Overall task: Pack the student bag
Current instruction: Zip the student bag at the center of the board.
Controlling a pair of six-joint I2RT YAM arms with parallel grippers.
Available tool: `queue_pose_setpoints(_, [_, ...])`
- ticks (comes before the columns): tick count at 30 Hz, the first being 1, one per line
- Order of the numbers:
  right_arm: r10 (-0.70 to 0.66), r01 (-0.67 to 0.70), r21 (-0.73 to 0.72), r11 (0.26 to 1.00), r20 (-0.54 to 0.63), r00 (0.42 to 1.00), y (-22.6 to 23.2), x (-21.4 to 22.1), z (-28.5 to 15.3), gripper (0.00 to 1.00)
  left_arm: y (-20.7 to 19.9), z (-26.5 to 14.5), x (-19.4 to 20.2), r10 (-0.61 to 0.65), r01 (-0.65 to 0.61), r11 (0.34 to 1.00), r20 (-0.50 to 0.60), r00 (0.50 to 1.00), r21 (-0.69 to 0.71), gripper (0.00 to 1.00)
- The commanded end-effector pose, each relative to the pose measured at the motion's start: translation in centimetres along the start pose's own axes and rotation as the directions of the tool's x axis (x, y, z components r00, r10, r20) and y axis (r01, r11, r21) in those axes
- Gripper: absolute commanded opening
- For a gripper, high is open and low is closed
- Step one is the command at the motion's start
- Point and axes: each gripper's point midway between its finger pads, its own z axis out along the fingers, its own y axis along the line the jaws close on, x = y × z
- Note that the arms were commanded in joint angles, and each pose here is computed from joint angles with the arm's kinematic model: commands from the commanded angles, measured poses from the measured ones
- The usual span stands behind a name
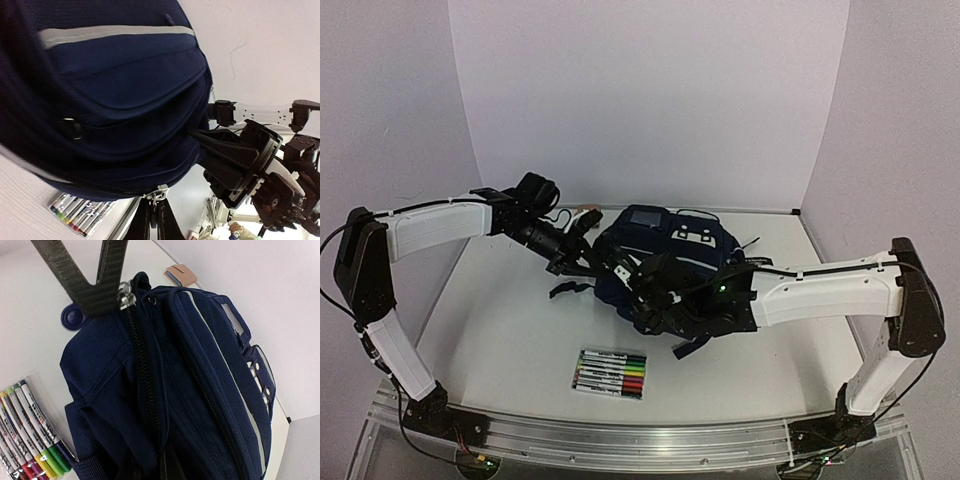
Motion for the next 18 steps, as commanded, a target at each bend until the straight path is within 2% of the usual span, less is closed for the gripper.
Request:
queue_pose_setpoints(1, [0.077, -0.079, 0.138, 0.987, 0.024, 0.997, -4.5, -0.3, -2.3, 0.00, 2.3, -4.0, -2.7, 0.012, 0.008, 0.988, 0.129, 0.992, -0.153, 0.00])
queue_pose_setpoints(6, [0.121, -0.123, 0.140, 0.982, 0.021, 0.992, -5.2, 0.4, -3.1, 0.00, 6.3, -6.1, -3.9, -0.041, 0.088, 0.970, 0.202, 0.978, -0.228, 0.00])
queue_pose_setpoints(12, [0.184, -0.189, 0.098, 0.977, 0.050, 0.982, -5.6, -0.2, -4.3, 0.00, 11.0, -5.4, -5.9, -0.066, 0.145, 0.943, 0.258, 0.964, -0.301, 0.00])
queue_pose_setpoints(18, [0.237, -0.240, 0.022, 0.970, 0.104, 0.966, -6.2, -1.6, -6.4, 0.00, 16.7, -6.4, -8.4, -0.069, 0.220, 0.883, 0.349, 0.935, -0.415, 0.00])
